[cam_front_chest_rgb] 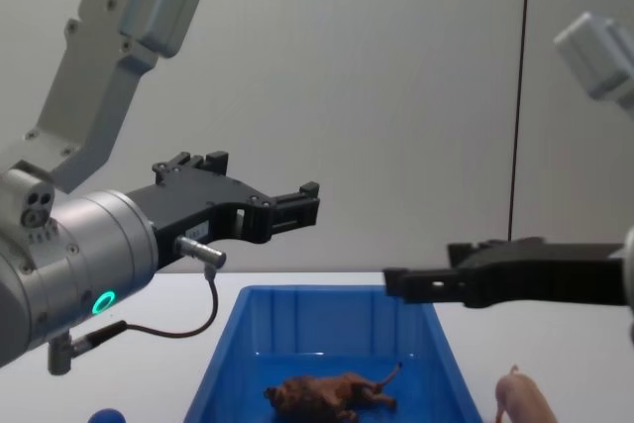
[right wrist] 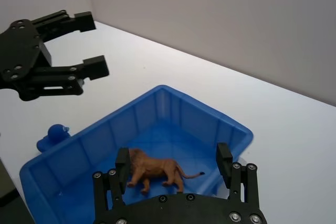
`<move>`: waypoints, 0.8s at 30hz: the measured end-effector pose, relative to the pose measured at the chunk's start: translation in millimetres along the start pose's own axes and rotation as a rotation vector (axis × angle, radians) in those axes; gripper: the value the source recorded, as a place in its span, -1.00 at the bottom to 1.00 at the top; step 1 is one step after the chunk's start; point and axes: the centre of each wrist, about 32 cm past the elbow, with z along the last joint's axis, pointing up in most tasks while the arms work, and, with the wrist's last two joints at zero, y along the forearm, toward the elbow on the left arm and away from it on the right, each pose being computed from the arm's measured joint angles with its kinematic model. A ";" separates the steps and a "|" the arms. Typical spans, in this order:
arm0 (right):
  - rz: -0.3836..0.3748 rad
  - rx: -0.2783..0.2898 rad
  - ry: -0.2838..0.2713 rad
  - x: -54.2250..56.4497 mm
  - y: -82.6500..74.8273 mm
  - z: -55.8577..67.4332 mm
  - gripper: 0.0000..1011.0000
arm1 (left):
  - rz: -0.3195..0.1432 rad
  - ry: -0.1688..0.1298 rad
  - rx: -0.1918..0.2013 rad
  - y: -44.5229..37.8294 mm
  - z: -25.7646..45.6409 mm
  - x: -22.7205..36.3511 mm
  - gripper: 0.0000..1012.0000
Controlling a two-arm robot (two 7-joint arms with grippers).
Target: Pick up the two dolls from the table and place them into the box.
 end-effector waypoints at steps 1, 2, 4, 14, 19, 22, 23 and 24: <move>-0.006 0.001 0.001 0.2 -1.9 -0.8 0.98 | 0.000 0.000 0.000 0.0 0.0 0.0 0.98; -0.014 0.002 0.004 0.4 -4.6 -2.1 0.98 | 0.000 0.000 0.000 0.0 0.0 0.0 0.98; -0.033 0.005 0.009 0.6 -10.9 -5.1 0.98 | 0.000 0.000 0.000 0.0 0.0 0.0 0.98; -0.101 -0.019 0.040 -1.5 -38.7 -23.2 0.98 | 0.000 0.000 0.000 0.0 0.0 0.0 0.98; -0.124 -0.045 0.049 -3.7 -49.7 -33.0 0.98 | 0.000 0.000 0.000 0.0 0.0 0.0 0.98; -0.132 -0.062 0.053 -5.6 -54.6 -38.6 0.98 | 0.000 0.000 0.000 0.0 0.0 0.0 0.98; -0.134 -0.066 0.053 -6.0 -55.5 -39.8 0.98 | 0.000 0.000 0.000 0.0 0.0 0.0 0.98; -0.136 -0.070 0.054 -6.4 -56.4 -41.0 0.98 | 0.000 0.000 0.000 0.0 0.0 0.0 0.98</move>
